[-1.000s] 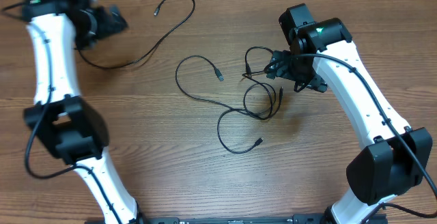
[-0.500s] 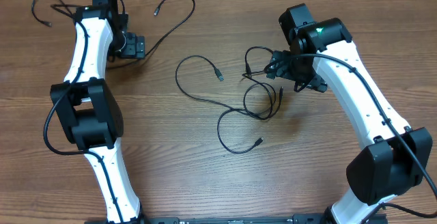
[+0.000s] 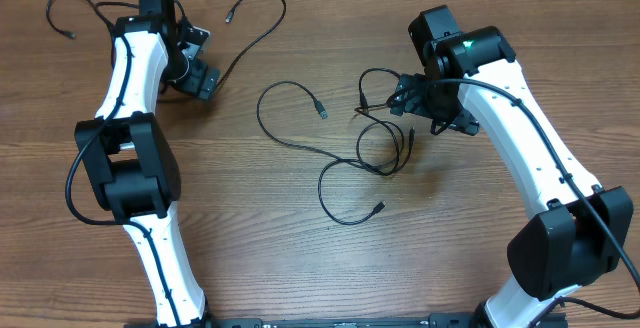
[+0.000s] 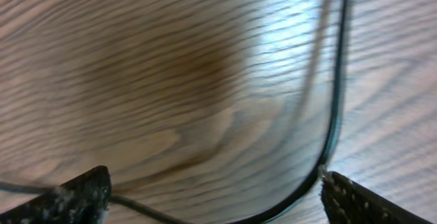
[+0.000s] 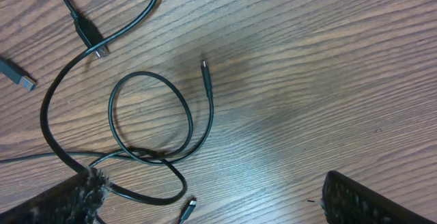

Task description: Untangle cables

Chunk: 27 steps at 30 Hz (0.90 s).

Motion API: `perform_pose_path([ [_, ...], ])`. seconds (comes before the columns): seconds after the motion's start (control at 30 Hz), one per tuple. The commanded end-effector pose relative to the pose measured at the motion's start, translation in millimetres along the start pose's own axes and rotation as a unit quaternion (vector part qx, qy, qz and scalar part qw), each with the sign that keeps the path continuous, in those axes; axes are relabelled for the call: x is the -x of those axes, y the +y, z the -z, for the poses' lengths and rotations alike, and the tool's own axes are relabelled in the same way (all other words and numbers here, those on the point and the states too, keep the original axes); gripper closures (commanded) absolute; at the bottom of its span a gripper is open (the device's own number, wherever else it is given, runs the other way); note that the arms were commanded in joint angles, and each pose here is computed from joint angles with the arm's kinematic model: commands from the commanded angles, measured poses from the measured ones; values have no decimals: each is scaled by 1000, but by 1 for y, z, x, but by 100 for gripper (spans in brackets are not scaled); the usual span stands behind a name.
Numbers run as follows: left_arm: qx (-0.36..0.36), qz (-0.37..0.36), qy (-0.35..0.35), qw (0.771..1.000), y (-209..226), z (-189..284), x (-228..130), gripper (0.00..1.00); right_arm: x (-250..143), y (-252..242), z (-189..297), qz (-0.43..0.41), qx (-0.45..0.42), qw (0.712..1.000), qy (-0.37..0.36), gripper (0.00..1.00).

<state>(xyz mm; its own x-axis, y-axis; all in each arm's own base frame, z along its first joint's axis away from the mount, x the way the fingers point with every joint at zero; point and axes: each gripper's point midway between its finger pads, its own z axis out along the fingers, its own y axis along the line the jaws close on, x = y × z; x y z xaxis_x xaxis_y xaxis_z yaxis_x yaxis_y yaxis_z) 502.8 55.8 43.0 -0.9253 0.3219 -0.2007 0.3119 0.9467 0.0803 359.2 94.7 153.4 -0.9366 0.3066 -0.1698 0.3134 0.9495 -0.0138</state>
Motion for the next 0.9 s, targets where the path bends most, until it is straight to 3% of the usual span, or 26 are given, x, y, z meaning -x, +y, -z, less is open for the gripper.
perform_pose_path([
  [0.0,-78,-49,-30,995,-18,-3,2,0,6,0,16,-4,12,1000,-23,0],
  [0.13,-109,-76,-37,990,-22,-1,-3,0,6,0,16,-4,12,1000,-23,0],
  [0.37,-73,-82,-7,994,-8,-14,-18,7,6,0,16,-4,12,1000,-23,0],
  [0.4,-72,-81,-8,994,-7,-14,-17,10,6,0,16,-4,12,1000,-23,0],
  [0.43,-70,-81,-12,994,-6,-14,-16,21,6,0,16,-4,12,1000,-23,0],
  [0.47,-67,-73,-16,995,-4,-14,-14,40,6,0,16,-4,12,1000,-23,0],
  [0.53,-62,-56,-21,996,-1,-14,-11,59,6,0,16,-4,12,1000,-23,0],
  [0.73,-42,-52,-4,998,8,-21,-17,66,6,0,16,-4,12,1000,-23,0],
  [0.8,-41,-49,-5,998,10,-22,-17,74,6,0,16,-4,12,1000,-23,0],
  [0.87,-36,-39,-12,999,14,-22,-14,92,6,0,16,-4,12,1000,-23,0],
])
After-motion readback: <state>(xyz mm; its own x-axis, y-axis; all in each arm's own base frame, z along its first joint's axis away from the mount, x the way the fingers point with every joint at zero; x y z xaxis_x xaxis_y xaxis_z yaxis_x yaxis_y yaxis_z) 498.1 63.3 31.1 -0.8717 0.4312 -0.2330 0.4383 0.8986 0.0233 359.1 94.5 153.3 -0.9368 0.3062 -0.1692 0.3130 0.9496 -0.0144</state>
